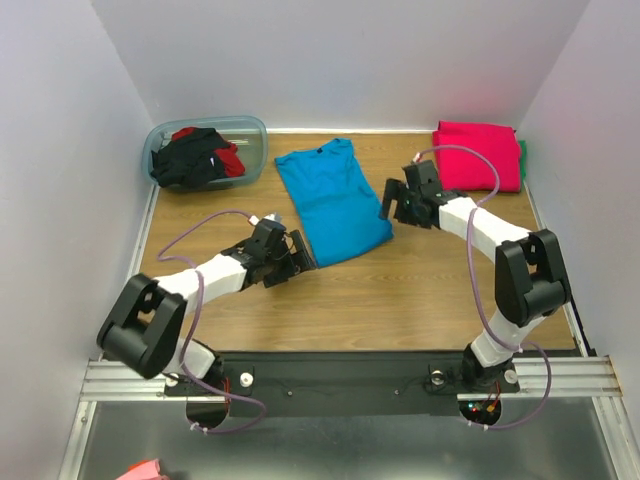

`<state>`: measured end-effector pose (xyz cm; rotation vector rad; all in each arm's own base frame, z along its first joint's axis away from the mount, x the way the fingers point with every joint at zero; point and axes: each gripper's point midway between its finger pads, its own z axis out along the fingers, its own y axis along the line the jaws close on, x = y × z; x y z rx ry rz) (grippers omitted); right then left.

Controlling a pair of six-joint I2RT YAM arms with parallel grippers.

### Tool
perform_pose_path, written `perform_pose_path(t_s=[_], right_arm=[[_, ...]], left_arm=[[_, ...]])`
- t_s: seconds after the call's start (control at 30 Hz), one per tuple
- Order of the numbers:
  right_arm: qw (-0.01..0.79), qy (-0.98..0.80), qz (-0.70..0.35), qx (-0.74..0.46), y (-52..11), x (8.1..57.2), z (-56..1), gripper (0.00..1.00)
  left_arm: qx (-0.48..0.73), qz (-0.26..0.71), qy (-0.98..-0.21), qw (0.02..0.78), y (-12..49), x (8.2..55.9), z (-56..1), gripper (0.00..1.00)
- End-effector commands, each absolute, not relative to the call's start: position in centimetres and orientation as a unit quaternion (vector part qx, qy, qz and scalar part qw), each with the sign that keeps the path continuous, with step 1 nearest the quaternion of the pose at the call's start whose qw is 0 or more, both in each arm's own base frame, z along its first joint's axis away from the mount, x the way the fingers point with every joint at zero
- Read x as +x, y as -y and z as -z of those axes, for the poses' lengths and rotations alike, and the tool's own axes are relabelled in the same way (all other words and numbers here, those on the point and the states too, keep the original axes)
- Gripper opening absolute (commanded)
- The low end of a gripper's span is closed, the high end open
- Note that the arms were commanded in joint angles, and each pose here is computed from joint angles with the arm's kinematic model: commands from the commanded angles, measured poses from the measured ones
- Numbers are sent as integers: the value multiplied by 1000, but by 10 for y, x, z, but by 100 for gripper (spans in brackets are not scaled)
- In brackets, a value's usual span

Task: Fold and stack the t-shirts
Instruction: Fold the tshirt

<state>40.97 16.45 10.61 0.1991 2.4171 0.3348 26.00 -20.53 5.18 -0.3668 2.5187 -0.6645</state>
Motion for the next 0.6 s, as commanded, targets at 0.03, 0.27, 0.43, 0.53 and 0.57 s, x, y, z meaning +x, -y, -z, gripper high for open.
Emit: perform_pose_path(t_s=[0.03, 0.27, 0.43, 0.53, 0.57], right_arm=[[289, -944, -109, 115, -146, 381, -62, 92], [261, -945, -138, 144, -147, 388, -34, 75], [246, -947, -153, 140, -153, 385, -24, 67], [243, -948, -146, 143, -149, 380, -19, 52], [244, -948, -143, 142, -148, 380, -17, 45]], left_arm=[[-116, 291, -911, 268, 239, 284, -69, 98], [-116, 285, -916, 259, 254, 295, -56, 81], [-112, 267, -926, 243, 259, 290, -38, 65], [-117, 246, -934, 233, 256, 288, -25, 57], [-117, 242, -935, 231, 256, 287, -22, 54]])
